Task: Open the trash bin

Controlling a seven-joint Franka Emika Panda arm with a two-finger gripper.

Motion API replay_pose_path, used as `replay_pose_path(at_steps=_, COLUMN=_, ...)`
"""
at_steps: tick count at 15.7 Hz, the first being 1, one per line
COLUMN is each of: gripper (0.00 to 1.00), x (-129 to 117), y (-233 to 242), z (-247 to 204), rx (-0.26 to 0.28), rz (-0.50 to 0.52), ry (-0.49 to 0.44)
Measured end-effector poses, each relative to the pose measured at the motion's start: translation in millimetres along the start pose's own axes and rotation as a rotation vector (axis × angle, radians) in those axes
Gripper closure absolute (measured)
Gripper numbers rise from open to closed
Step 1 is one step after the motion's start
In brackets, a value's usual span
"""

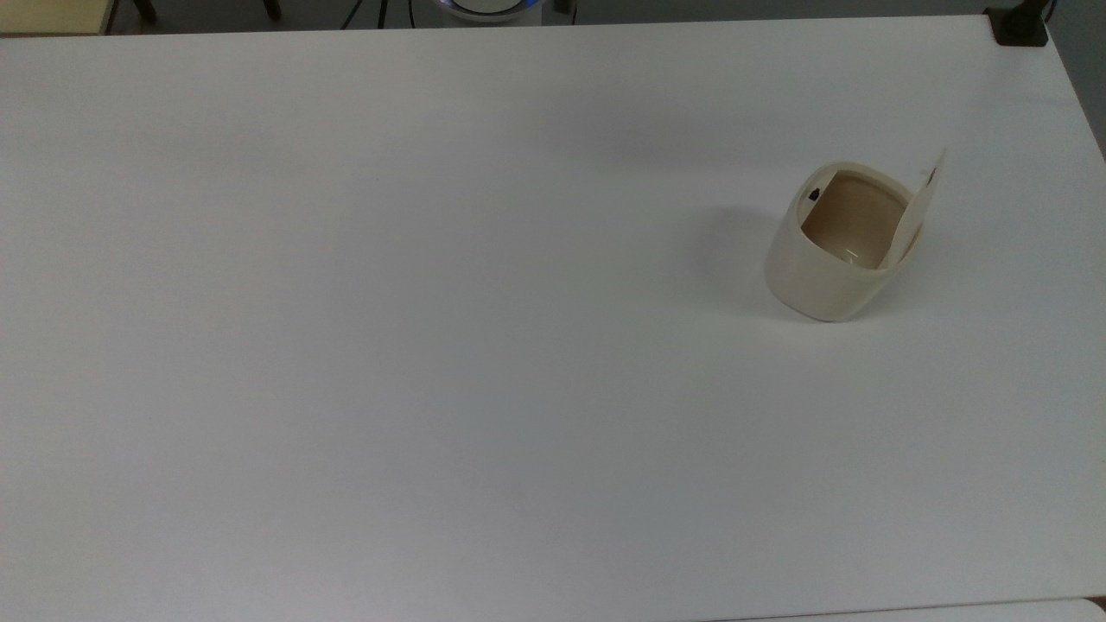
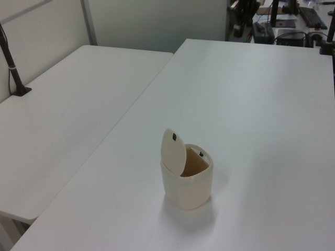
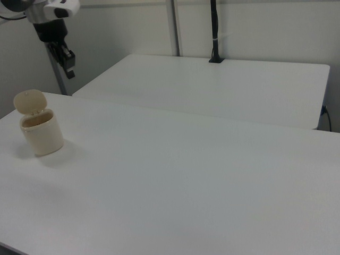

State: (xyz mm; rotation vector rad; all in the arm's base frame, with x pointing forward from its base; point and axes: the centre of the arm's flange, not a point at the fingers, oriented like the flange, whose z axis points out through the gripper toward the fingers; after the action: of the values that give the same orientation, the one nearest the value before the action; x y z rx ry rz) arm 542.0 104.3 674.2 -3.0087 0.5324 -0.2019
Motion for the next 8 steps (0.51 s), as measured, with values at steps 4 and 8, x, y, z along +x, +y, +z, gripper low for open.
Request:
replay_pose_path(at_steps=4, gripper=0.96, x=17.1, y=54.3, z=-2.8, rx=0.014, rz=-0.037, ry=-0.035)
replay_pose_path(at_steps=8, gripper=0.94, x=27.8, y=83.8, z=6.1, rx=0.002, rz=-0.131, ry=-0.057)
